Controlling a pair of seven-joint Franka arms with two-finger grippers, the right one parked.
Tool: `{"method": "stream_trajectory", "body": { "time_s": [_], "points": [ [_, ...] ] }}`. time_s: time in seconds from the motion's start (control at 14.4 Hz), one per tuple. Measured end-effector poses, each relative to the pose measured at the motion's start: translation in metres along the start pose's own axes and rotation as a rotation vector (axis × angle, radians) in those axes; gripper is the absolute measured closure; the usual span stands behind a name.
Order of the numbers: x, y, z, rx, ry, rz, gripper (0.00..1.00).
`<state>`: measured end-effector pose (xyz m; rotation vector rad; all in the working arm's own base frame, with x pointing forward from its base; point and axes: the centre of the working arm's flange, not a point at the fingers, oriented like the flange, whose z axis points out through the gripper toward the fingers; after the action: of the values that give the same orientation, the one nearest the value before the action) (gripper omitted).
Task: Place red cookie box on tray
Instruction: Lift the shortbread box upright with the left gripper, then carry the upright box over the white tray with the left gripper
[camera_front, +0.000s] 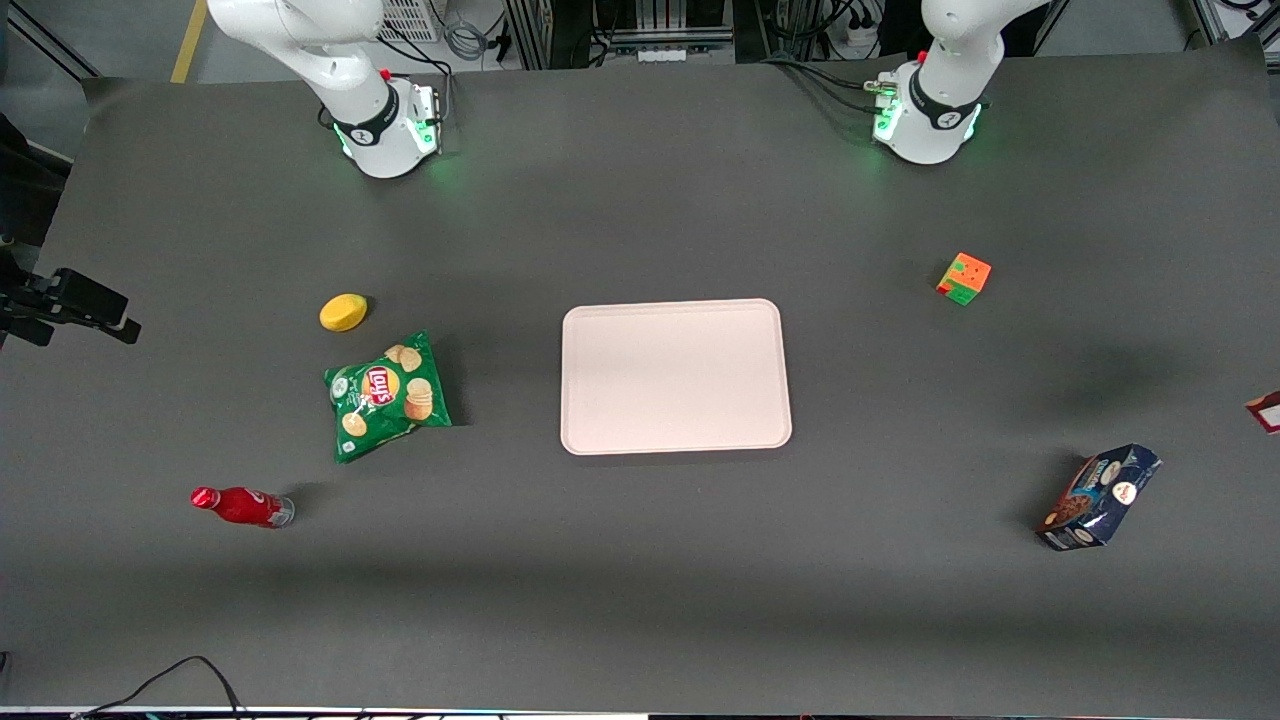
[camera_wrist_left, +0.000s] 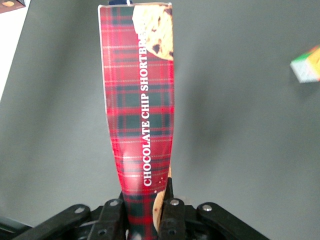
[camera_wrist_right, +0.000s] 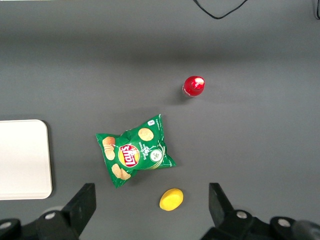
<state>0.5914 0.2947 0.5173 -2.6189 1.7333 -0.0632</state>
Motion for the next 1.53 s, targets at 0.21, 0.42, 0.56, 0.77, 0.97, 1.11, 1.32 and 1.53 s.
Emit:
{"method": "stream_trajectory", "body": {
  "time_s": [0.21,0.42,0.56,0.77,0.97,1.11,1.32,1.53],
  "points": [
    [0.027,0.004,-0.005,-0.015,0.001,-0.076,0.74],
    [0.053,0.007,-0.005,-0.035,0.001,-0.170,0.74],
    [0.086,0.014,-0.009,-0.053,-0.015,-0.243,0.74],
    [0.140,0.026,-0.015,-0.069,-0.015,-0.346,0.74],
    [0.196,0.041,-0.010,-0.092,-0.009,-0.475,0.74],
    [0.238,0.056,-0.011,-0.107,-0.006,-0.567,0.74],
    [0.288,0.077,-0.013,-0.107,-0.018,-0.682,0.74],
    [0.336,0.102,-0.013,-0.109,-0.035,-0.862,0.74]
  ]
}}
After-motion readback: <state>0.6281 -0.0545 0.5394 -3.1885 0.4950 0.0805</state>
